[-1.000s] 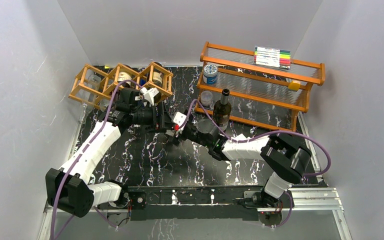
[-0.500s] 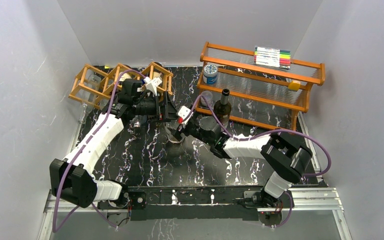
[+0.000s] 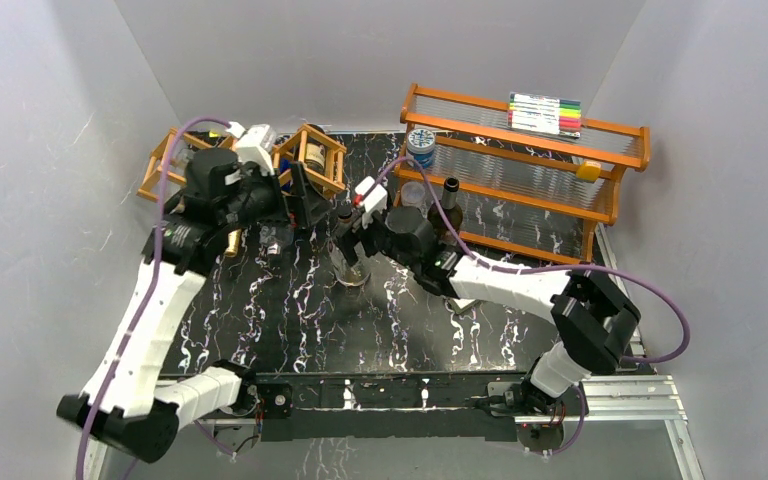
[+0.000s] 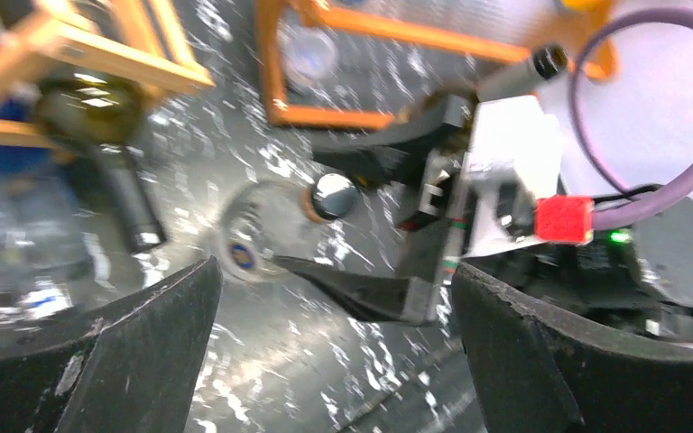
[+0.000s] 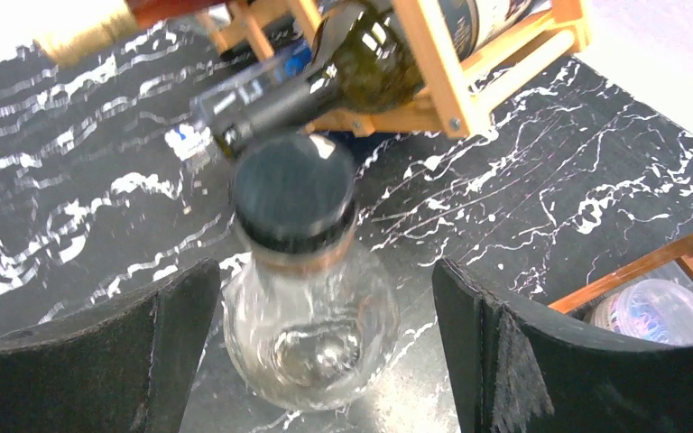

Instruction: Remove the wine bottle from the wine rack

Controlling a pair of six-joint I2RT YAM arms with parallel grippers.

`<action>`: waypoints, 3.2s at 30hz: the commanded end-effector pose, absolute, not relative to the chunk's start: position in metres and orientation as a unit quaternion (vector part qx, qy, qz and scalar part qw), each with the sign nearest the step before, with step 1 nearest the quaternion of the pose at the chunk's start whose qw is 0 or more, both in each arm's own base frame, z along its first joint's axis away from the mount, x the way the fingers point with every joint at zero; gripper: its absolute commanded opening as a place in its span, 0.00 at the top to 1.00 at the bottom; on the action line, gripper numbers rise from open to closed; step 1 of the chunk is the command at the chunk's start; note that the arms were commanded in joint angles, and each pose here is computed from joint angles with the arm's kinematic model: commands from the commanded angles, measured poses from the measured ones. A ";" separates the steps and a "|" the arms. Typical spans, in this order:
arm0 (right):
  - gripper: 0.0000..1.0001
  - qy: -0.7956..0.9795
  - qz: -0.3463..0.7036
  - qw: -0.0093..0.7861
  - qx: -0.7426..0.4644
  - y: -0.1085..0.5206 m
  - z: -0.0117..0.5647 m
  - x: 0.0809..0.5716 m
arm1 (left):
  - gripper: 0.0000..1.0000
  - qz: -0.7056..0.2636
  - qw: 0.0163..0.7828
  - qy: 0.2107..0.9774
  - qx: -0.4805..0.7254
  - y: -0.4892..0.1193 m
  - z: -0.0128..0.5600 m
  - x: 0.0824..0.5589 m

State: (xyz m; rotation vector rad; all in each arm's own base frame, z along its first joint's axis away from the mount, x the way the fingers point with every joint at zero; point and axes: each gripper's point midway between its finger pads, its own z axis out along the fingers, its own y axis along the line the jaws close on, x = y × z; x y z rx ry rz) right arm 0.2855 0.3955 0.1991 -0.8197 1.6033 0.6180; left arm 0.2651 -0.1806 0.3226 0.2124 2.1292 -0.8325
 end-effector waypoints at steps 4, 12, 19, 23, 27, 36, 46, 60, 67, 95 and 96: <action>0.02 0.740 0.256 0.574 -0.239 0.394 0.240 0.312 | 0.02 -0.101 0.559 0.823 -0.008 -0.078 0.354 0.272; 0.18 0.761 0.222 0.570 -0.217 0.402 0.243 0.322 | 0.02 -0.075 0.573 0.815 -0.040 -0.055 0.336 0.248; 0.31 0.771 0.180 0.574 -0.208 0.401 0.241 0.328 | 0.02 -0.112 0.553 0.824 -0.058 -0.060 0.316 0.229; 0.45 0.778 0.184 0.565 -0.201 0.403 0.241 0.326 | 0.02 -0.124 0.553 0.823 -0.053 -0.063 0.318 0.224; 0.63 0.788 0.180 0.562 -0.174 0.393 0.243 0.324 | 0.02 -0.125 0.552 0.823 -0.051 -0.063 0.319 0.223; 0.80 0.791 0.116 0.588 -0.128 0.344 0.254 0.331 | 0.02 -0.146 0.542 0.826 -0.050 -0.073 0.313 0.227; 0.84 0.790 0.089 0.599 -0.091 0.302 0.257 0.346 | 0.02 -0.149 0.534 0.831 -0.039 -0.078 0.307 0.231; 0.74 0.797 0.078 0.592 -0.089 0.286 0.248 0.349 | 0.02 -0.158 0.529 0.833 -0.036 -0.082 0.302 0.228; 0.44 0.804 0.085 0.578 -0.109 0.288 0.256 0.343 | 0.02 -0.165 0.525 0.835 -0.030 -0.084 0.297 0.227; 0.02 0.712 0.241 0.624 -0.213 0.281 0.383 0.272 | 0.05 -0.123 0.377 0.918 -0.003 -0.126 0.207 0.320; 0.02 0.710 0.240 0.627 -0.211 0.278 0.385 0.271 | 0.05 -0.118 0.378 0.918 -0.002 -0.126 0.204 0.325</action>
